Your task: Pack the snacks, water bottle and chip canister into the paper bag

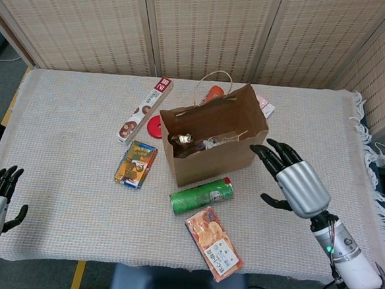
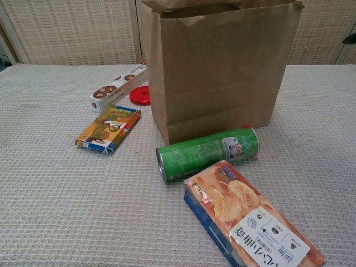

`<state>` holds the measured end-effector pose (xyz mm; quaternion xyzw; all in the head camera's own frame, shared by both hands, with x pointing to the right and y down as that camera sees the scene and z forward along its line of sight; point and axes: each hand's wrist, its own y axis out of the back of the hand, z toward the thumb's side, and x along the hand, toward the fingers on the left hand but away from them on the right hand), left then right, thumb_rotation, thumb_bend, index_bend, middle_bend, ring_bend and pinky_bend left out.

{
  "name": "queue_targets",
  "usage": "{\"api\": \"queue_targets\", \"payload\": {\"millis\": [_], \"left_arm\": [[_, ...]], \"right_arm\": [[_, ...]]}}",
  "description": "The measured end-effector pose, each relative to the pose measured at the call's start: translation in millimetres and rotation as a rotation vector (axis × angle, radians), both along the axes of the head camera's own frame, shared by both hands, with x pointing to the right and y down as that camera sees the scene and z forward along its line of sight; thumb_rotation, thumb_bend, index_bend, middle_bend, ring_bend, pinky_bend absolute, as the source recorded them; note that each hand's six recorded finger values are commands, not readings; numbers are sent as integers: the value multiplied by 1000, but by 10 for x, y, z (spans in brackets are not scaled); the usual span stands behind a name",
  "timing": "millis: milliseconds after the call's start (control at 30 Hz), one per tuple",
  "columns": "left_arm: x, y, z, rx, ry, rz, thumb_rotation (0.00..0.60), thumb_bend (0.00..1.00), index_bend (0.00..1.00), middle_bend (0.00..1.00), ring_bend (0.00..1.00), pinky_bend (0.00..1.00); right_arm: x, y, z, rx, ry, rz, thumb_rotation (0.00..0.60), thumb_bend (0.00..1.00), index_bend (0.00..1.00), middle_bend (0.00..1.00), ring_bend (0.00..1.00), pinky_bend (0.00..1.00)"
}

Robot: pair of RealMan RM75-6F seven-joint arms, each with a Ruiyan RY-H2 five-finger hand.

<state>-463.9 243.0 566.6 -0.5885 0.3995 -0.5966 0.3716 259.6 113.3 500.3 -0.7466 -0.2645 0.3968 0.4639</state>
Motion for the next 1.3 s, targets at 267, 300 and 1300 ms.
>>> {"api": "queue_targets", "payload": {"millis": [267,300,1300], "left_arm": [[-2,-2,0,-3,4,-1,600,384,1,0,0,0],[-2,-2,0,-3,5,-1,600,384,1,0,0,0],[-12,-5,-1,-9,23,0,600,382,0,0,0,0]], "right_arm": [[-170,332,390,-27,129,-318,600,0,0,62,0,0],[-247,389,468,-31,152,-379,600,0,0,59,0,0],[-941,1031,1260,185,340,-1096,600,0,0,0,0,0]]}}
